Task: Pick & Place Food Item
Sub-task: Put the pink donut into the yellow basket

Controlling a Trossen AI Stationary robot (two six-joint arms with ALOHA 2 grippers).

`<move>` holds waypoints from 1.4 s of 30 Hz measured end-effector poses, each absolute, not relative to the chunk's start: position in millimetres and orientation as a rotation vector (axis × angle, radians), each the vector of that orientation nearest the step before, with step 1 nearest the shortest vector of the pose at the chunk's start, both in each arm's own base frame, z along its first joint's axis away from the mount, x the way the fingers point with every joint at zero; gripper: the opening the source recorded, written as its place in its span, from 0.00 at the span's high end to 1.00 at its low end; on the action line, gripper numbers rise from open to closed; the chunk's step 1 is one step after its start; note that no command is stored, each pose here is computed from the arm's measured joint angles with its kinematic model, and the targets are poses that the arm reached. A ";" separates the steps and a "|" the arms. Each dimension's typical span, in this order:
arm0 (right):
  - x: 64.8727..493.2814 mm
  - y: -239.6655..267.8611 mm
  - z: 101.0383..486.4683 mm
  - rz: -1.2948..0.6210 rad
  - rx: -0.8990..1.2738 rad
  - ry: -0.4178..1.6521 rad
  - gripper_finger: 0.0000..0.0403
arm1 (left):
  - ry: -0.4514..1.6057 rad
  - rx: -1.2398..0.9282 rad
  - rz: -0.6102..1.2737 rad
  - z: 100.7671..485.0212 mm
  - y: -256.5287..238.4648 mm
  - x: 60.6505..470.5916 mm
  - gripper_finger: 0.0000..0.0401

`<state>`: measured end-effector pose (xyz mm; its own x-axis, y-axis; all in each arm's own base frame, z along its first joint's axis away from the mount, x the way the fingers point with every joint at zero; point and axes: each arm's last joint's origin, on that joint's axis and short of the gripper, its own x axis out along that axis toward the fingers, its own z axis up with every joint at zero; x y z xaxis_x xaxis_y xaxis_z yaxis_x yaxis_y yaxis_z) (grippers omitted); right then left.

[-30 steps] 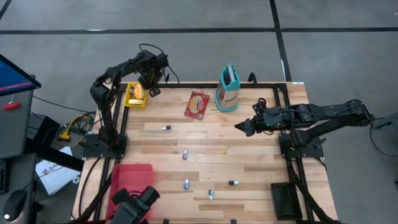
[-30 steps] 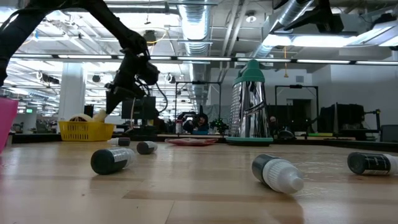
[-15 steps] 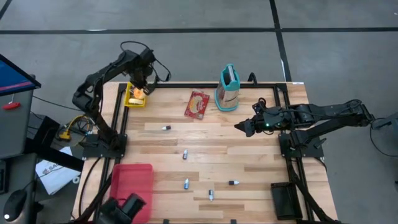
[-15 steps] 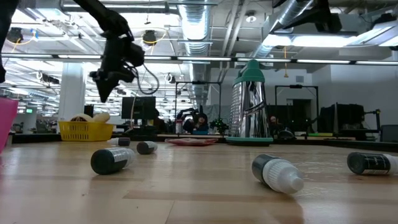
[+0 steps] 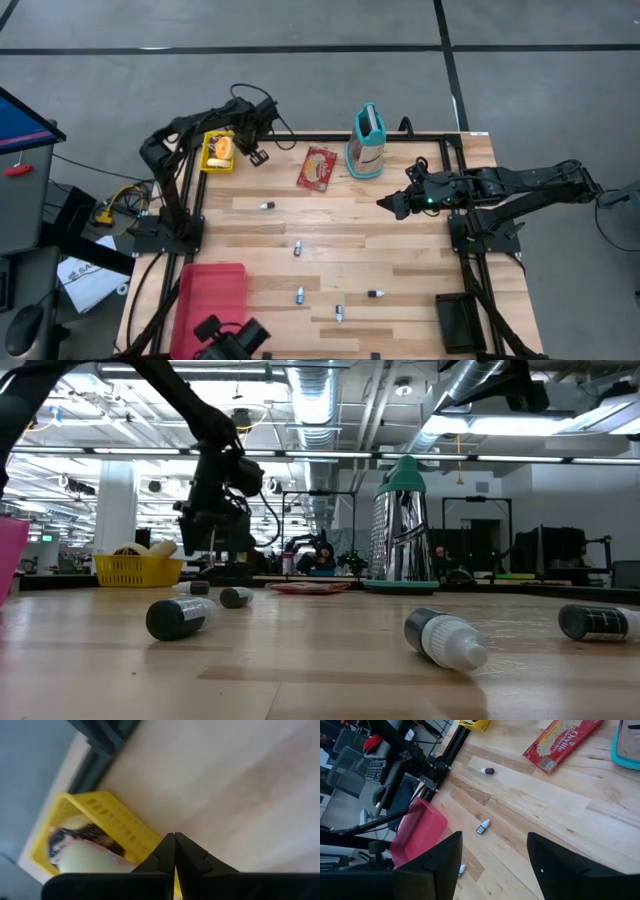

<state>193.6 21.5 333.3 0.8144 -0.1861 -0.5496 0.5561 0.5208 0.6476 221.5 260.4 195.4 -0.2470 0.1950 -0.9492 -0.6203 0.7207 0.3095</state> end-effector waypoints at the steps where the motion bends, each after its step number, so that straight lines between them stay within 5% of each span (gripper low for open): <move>1: 193.7 21.5 333.2 -0.464 0.925 0.446 0.47 | 1.650 -0.329 0.814 195.4 261.5 222.1 1.00; 27: 193.4 21.5 332.9 -0.462 0.910 0.452 0.47 | 1.610 -0.452 1.036 252.4 266.9 151.0 1.00; 35: 193.4 21.4 332.9 -0.462 0.900 0.452 0.47 | 1.415 -0.490 0.980 258.3 264.5 168.9 1.00; 42: 193.4 20.9 333.0 -0.464 0.899 0.450 0.47 | 1.459 -0.441 0.893 226.4 265.4 205.2 1.00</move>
<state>193.4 20.9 333.0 0.8114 -0.1927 -0.5518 0.5575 0.5387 0.6317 205.2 265.4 226.4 -0.1200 0.2495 -0.9609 -0.7424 0.6200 0.2537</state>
